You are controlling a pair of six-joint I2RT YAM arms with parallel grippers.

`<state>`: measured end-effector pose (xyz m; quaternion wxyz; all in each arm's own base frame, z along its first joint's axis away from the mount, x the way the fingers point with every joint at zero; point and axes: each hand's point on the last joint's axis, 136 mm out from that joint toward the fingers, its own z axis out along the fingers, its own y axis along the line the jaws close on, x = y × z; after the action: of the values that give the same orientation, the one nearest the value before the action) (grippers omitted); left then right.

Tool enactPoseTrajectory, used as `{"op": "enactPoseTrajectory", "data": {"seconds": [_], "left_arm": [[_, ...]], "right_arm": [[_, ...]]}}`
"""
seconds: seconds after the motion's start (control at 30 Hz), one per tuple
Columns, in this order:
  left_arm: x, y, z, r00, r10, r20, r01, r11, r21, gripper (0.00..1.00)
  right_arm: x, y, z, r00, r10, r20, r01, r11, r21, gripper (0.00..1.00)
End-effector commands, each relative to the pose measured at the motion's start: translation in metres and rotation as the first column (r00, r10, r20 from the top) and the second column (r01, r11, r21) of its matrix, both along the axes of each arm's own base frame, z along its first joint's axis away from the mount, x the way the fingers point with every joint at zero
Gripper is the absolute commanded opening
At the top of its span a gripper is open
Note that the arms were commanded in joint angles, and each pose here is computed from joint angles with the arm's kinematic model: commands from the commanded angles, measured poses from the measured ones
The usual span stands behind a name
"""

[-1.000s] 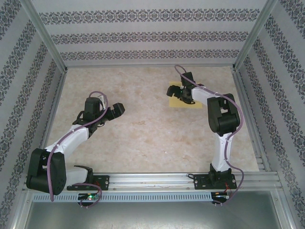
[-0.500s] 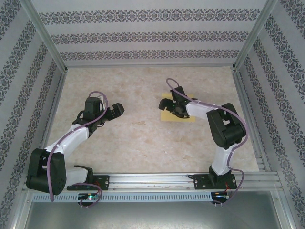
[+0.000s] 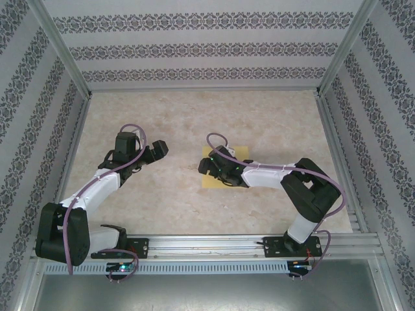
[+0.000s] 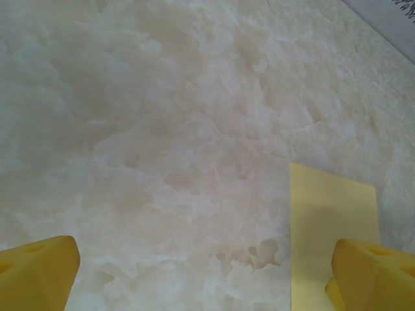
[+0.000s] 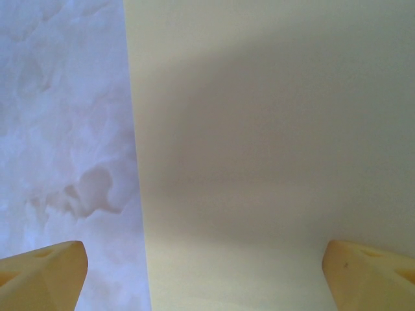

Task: Fold a paper plane with a square sheet of paper (fold left side to right side)
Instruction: Move the square sheet of paper to the center of the table.

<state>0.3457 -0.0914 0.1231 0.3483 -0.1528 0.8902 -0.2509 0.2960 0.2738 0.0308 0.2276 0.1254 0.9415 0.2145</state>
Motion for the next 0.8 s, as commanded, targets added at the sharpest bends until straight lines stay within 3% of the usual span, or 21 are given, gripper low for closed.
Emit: {"op": "enactPoseTrajectory", "data": {"seconds": [0.0,0.2,0.47,0.77], "left_arm": [[0.003,-0.002,0.016,0.999,-0.010,0.034,0.010,1.000,0.016,1.00],[0.001,-0.009,0.013,1.000,-0.028,0.012,0.029,0.999,-0.024,0.99],[-0.013,-0.050,0.006,0.981,-0.182,-0.067,0.166,0.967,-0.192,0.73],[-0.033,-0.132,-0.013,0.911,-0.389,-0.139,0.346,0.902,-0.257,0.45]], "right_arm": [[-0.031,-0.013,-0.028,0.993,-0.068,-0.096,0.063,0.997,-0.051,0.96],[-0.027,0.002,-0.010,0.999,0.002,-0.052,-0.003,0.999,-0.033,0.96],[0.000,-0.010,0.058,0.972,0.187,0.145,-0.168,0.977,-0.133,0.98],[0.028,-0.076,0.044,0.973,0.224,0.055,-0.205,0.949,-0.240,0.98]]}}
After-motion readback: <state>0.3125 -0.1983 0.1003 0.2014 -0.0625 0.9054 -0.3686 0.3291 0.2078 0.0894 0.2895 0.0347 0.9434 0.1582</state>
